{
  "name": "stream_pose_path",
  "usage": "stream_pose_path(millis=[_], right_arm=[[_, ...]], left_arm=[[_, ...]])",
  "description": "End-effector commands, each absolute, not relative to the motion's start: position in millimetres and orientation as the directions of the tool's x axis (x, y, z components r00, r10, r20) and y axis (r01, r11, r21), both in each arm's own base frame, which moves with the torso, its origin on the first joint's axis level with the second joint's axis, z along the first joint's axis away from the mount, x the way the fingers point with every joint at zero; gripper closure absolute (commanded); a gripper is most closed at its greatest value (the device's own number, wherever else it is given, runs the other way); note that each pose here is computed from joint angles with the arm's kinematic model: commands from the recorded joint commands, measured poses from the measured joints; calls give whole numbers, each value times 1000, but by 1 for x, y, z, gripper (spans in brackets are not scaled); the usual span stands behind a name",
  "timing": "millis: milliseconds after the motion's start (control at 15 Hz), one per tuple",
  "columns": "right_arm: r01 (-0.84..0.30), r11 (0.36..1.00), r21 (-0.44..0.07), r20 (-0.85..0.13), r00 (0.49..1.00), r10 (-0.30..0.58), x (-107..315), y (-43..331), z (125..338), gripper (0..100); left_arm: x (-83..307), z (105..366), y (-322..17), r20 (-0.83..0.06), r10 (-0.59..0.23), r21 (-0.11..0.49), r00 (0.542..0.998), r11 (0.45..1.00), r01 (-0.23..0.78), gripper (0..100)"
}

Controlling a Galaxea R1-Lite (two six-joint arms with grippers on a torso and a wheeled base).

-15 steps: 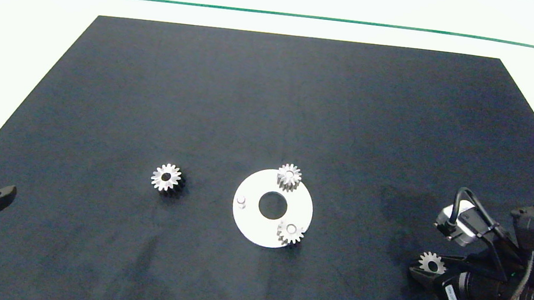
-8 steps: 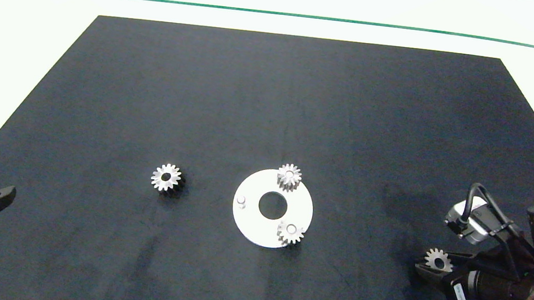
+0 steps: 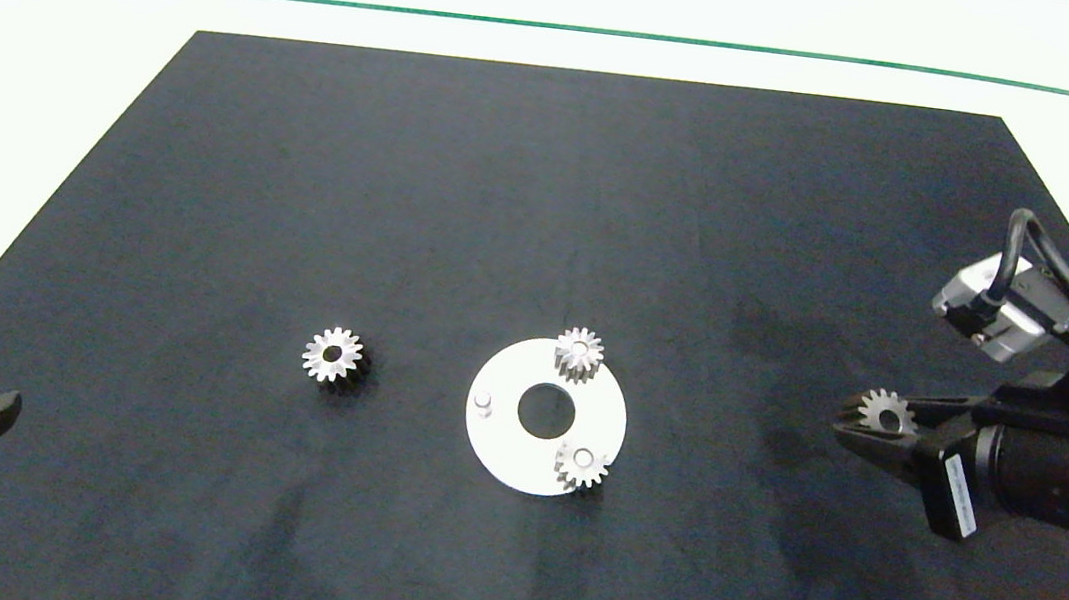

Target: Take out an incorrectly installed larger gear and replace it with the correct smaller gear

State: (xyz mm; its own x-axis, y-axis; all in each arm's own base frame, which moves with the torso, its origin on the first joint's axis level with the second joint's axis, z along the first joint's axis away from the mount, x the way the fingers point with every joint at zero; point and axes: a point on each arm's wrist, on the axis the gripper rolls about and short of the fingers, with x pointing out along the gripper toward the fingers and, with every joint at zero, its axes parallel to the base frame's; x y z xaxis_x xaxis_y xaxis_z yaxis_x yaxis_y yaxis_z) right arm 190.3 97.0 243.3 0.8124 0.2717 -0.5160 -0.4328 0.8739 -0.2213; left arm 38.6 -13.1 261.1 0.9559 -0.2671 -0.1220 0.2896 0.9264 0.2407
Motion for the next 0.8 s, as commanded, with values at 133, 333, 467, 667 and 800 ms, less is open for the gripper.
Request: stream_pose_path(millis=[133,333,467,667,800], right_arm=[[-544,810,-220,-501,775,385,202,142,256,78],[-612,763,-208,-494,739,458,211,181,261,78],[-645,736,-207,-509,713,482,216,203,256,78],[-685,698,-207,-529,679,509,218,228,251,78],[-709,674,-209,-554,654,515,217,241,255,78]], left_arm=[[30,260,-9,-114,-264,242,958,928,285,0],[28,260,-8,-105,-263,241,959,929,281,0],[25,260,-7,-96,-262,240,960,930,278,0],[24,260,-7,-94,-262,240,960,930,277,0],[24,260,-7,-93,-262,240,961,930,277,0]])
